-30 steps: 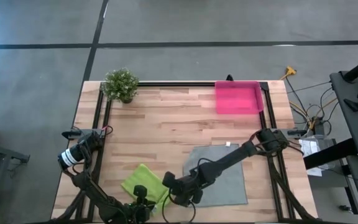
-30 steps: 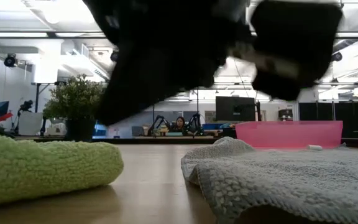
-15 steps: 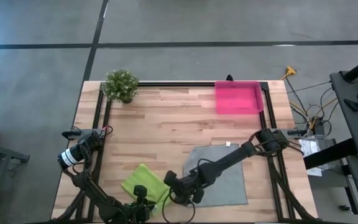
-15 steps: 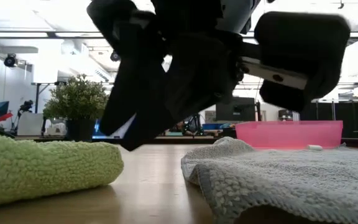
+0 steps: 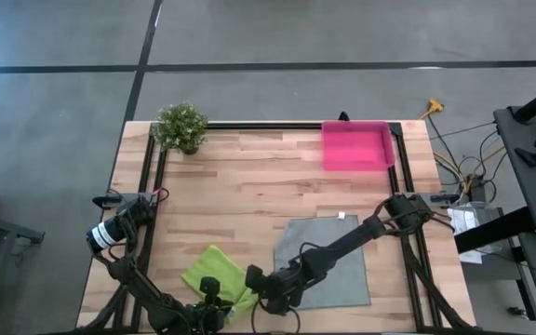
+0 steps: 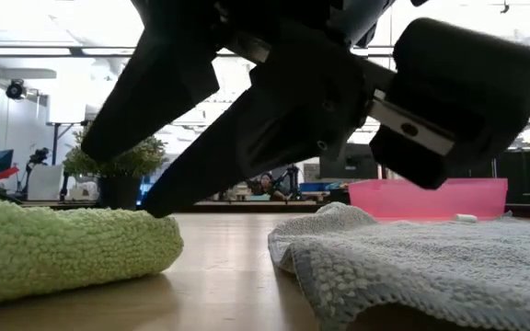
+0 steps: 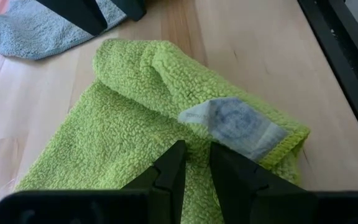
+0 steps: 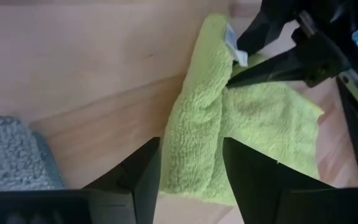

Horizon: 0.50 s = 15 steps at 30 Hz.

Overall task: Roll microfiber towels into tight, uniform cylinder then place into a basket
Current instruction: Roll the green microfiber cloth

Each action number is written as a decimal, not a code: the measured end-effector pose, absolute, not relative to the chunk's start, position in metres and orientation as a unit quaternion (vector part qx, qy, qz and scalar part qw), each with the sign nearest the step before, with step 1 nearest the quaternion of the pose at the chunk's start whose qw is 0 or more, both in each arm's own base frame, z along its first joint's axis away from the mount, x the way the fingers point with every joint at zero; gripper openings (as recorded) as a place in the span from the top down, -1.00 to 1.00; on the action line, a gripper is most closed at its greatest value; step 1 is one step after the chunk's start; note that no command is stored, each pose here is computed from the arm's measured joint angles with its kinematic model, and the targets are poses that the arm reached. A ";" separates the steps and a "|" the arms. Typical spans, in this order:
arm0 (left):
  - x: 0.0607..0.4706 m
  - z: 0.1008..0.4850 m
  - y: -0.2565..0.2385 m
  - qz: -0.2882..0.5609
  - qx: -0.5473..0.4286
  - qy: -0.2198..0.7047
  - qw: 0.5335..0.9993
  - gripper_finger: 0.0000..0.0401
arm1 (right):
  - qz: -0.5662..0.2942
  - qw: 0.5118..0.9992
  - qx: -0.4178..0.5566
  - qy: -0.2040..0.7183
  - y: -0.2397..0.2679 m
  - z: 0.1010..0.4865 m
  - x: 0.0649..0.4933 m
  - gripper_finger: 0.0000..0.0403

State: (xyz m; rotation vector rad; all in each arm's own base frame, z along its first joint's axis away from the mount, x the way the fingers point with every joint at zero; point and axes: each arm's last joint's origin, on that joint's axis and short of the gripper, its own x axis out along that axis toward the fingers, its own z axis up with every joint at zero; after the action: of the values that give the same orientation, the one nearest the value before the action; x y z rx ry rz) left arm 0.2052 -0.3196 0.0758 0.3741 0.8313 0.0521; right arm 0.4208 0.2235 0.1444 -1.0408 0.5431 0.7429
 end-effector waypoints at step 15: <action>0.205 0.076 -0.320 0.025 0.180 0.401 0.898 0.68 | 0.349 0.786 -0.470 0.201 0.213 0.126 0.420 0.17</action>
State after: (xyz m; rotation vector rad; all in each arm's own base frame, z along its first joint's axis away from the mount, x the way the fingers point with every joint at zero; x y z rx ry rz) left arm 0.2053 -0.3196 0.0759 0.3717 0.8300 0.0528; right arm 0.4200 0.2126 0.1264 -1.0124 0.4336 0.7516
